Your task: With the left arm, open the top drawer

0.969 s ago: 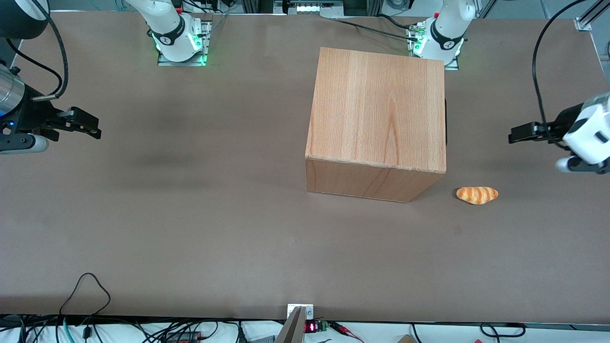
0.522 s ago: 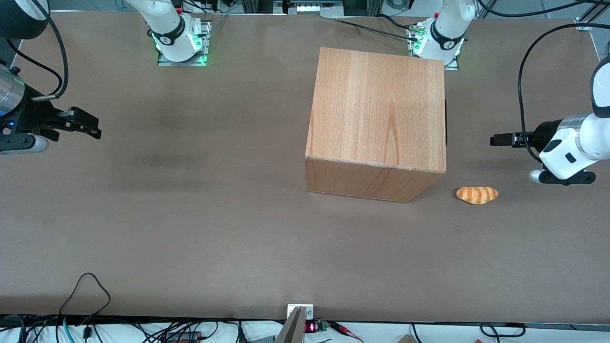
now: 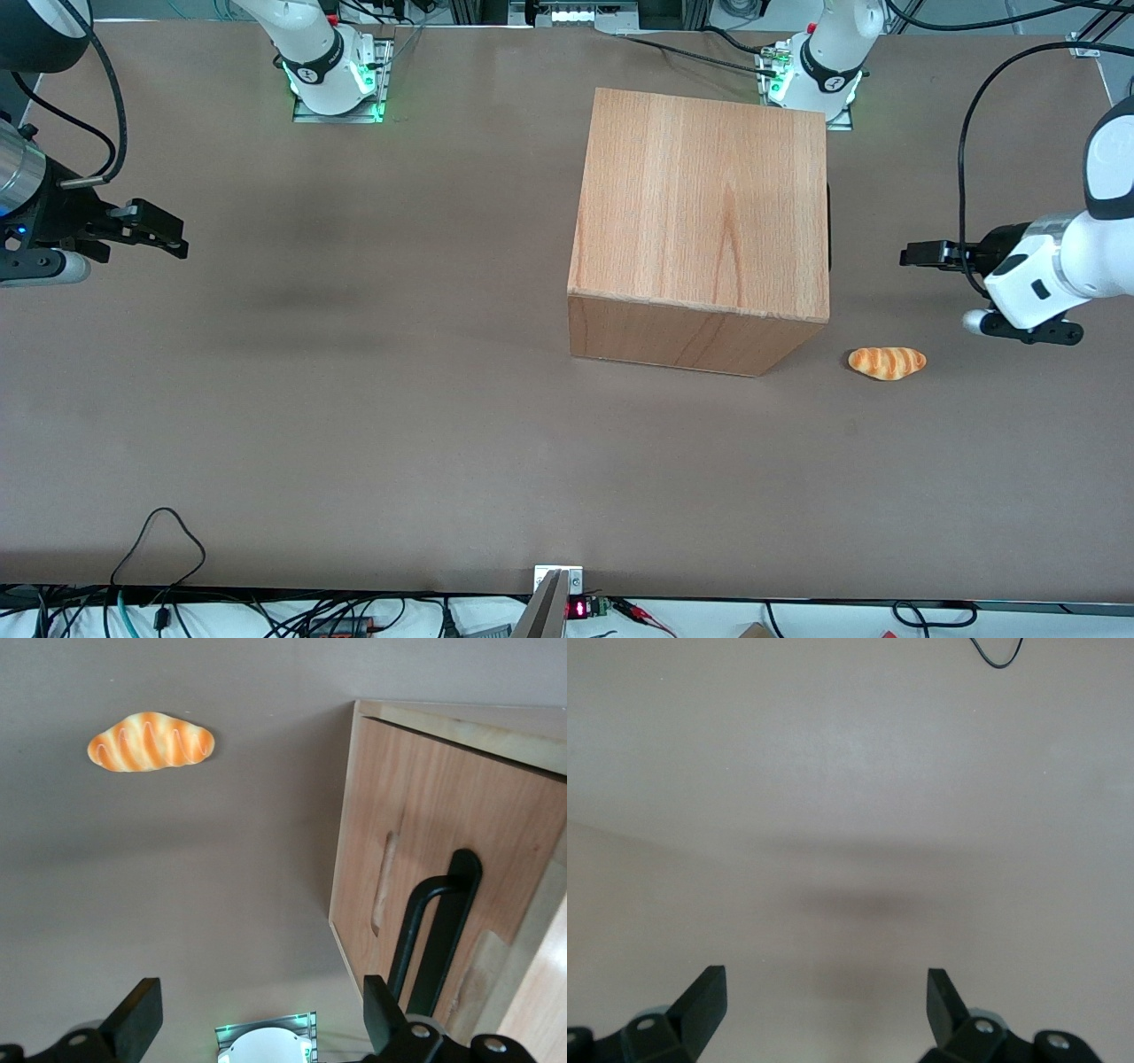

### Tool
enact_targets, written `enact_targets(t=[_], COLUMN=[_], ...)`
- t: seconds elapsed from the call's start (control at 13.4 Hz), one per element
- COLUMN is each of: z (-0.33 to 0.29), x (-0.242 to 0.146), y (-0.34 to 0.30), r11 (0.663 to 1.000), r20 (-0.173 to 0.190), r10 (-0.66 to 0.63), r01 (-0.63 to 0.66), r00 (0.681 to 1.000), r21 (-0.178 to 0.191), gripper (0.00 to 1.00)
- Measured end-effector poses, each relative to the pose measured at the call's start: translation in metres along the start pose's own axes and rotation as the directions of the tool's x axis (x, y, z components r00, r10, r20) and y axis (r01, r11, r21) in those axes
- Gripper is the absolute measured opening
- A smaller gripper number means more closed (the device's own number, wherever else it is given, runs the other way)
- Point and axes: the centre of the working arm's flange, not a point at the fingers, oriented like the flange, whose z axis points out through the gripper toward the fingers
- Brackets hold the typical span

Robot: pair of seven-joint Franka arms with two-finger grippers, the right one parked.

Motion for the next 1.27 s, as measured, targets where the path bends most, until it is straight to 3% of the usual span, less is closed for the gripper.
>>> enact_targets(t=[0.45, 0.75, 0.89, 1.27], z=[0.015, 0.049, 0.062, 0.096], x=[0.001, 0.003, -0.005, -0.020], y=[0.004, 0.008, 0.009, 0.017], r11=[0.999, 0.989, 0.987, 0.977], r20=[0.031, 0.036, 0.035, 0.069], r10=[0.031, 0.141, 0.151, 0.146], r01=[-0.031, -0.139, -0.148, -0.133], r00=[0.999, 0.989, 0.988, 0.987], r21=[-0.011, -0.058, -0.065, -0.165], gripper=[1.00, 1.00, 1.00, 1.00])
